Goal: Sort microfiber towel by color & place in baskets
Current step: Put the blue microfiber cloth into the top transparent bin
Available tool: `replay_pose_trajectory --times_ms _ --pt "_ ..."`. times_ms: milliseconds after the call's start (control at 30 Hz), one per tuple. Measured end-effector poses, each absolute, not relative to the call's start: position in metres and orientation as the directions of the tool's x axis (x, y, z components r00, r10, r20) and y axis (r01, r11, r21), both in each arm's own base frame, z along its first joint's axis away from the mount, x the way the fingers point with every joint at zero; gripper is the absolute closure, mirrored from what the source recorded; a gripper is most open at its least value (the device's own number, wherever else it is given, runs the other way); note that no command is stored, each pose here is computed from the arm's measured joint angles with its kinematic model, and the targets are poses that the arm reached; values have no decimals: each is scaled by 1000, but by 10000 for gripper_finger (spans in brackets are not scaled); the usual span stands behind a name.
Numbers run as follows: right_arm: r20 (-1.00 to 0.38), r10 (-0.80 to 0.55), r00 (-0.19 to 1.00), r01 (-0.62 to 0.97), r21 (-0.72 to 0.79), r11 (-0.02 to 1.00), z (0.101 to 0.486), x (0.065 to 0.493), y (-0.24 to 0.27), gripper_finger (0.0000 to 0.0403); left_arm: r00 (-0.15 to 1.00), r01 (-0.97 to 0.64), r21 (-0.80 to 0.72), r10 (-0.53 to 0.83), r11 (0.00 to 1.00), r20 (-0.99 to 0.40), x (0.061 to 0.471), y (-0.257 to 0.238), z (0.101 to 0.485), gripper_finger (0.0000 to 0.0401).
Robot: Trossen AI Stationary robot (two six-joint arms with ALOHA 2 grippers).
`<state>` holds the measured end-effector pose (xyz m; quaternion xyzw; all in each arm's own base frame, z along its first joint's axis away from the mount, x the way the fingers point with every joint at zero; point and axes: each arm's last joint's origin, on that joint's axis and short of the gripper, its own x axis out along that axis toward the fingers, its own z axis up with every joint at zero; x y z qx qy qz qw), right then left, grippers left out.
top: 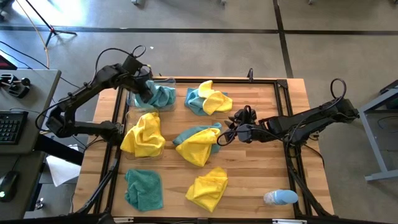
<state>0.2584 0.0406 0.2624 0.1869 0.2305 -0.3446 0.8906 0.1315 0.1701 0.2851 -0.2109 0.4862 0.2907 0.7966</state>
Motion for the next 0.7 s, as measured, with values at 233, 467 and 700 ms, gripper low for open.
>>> replay_pose_trajectory --times_ms 233,467,700 --pt "-539 -528 656 700 174 692 262 258 41 279 355 -700 -53 283 712 -891 135 171 286 229" --pt "-540 -528 656 700 173 693 262 258 41 279 352 -711 -58 283 701 -892 135 170 285 229" --pt "-540 -528 656 699 169 695 262 258 41 279 323 -725 -15 321 688 -890 135 172 286 197"
